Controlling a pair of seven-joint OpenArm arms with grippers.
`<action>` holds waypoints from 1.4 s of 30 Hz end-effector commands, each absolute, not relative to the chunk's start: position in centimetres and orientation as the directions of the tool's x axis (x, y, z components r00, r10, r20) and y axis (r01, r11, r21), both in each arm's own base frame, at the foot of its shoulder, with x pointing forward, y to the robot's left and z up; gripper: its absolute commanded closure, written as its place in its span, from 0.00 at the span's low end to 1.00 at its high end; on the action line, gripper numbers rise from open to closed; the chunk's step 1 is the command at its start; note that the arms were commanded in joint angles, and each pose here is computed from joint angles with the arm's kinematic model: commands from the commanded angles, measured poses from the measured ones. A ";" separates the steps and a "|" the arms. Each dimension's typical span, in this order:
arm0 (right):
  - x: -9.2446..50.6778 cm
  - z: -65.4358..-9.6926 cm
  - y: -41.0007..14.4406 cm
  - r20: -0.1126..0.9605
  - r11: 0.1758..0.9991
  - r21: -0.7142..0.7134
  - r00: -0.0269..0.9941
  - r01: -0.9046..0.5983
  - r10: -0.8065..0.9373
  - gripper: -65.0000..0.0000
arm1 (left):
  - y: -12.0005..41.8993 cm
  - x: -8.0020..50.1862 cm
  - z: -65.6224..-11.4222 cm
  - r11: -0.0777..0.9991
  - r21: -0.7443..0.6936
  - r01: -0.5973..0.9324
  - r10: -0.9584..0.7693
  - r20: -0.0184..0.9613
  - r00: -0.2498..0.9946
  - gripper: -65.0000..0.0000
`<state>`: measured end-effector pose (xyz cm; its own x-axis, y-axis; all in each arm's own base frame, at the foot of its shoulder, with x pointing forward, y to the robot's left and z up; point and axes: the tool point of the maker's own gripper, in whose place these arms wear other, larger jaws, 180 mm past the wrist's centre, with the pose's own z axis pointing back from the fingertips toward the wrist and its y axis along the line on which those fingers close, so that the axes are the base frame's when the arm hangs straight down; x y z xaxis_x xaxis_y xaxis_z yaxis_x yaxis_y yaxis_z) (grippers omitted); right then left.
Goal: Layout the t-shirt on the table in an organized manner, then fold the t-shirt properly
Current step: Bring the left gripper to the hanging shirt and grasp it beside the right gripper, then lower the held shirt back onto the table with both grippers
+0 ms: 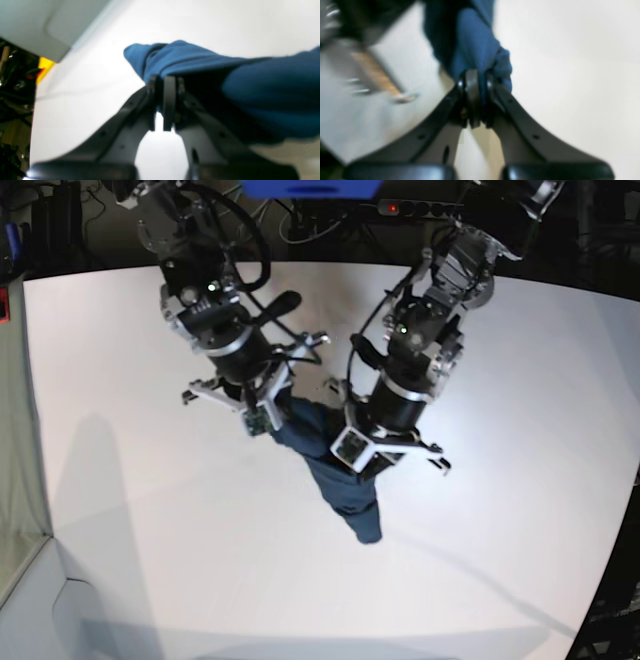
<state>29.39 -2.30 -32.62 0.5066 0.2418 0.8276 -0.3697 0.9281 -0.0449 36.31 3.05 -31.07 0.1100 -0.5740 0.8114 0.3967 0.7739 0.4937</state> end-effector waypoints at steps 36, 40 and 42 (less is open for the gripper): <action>31.3 -29.5 -9.5 0.857 0.960 -0.133 0.458 -0.247 0.236 1.00 | 7.7 31.5 -31.7 0.917 0.348 0.197 -0.393 0.875 0.284 0.99; 30.3 -29.9 -7.8 0.844 0.925 -0.150 0.442 -0.350 0.304 0.90 | 7.4 29.9 -33.2 0.922 0.323 0.214 -0.379 0.865 0.329 0.99; 29.3 -30.5 -6.7 0.830 0.893 -0.156 0.434 -0.422 0.350 0.80 | 7.4 28.9 -33.9 0.922 0.317 0.221 -0.378 0.857 0.350 0.99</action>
<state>28.81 -7.10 -31.84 0.4795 0.3592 0.8007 -0.4191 0.8953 -0.1507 28.45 7.55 -35.10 0.3859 -0.3866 0.8376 0.2363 0.9191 0.3154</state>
